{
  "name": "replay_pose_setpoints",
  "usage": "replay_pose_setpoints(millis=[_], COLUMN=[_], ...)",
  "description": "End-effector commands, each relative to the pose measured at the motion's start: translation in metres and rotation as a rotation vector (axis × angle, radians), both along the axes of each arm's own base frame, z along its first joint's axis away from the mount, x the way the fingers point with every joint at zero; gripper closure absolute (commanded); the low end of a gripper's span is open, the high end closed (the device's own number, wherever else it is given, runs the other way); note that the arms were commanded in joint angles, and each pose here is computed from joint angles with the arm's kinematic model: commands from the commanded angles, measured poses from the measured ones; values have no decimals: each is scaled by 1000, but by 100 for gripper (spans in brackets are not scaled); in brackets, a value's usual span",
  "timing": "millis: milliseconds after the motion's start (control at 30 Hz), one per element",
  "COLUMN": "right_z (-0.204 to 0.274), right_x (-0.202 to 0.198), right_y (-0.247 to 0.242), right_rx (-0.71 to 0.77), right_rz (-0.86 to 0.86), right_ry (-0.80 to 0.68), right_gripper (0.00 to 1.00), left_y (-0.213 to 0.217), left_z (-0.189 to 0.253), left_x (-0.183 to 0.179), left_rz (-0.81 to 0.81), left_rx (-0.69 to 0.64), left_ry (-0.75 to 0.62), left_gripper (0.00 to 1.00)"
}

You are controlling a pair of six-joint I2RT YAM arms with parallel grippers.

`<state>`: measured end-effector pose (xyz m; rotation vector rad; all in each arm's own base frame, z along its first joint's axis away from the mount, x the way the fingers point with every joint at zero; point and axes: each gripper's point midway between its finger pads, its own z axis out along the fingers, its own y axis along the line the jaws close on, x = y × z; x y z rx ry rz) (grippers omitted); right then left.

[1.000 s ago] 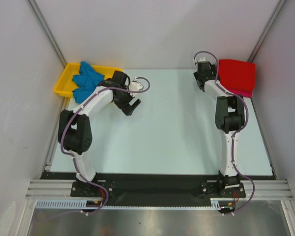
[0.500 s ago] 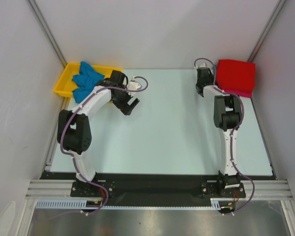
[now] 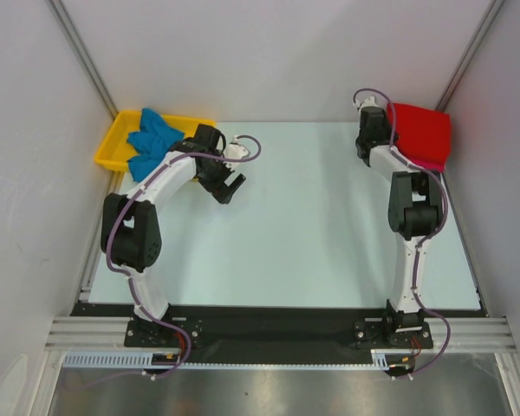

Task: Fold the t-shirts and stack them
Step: Neatly place the folded tshirt to the corner

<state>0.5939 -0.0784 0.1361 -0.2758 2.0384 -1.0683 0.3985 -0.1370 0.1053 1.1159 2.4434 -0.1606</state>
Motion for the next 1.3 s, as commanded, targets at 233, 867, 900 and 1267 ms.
replay_pose_setpoints(millis=[233, 867, 900, 1267], right_z=[-27, 14, 36, 91], right_x=[-18, -17, -23, -155], right_y=[14, 51, 50, 31], right_rx=[74, 322, 354, 880], right_rz=[117, 96, 87, -38], right_ry=[109, 4, -34, -242], right_gripper=[100, 2, 0, 0], left_y=[1, 3, 2, 16], left_z=[27, 35, 40, 76], left_x=[9, 16, 18, -15], left_rz=[-23, -14, -12, 73], left_rx=[-24, -26, -32, -101], left_ry=[-73, -92, -102, -189], left_gripper=[0, 0, 0, 0])
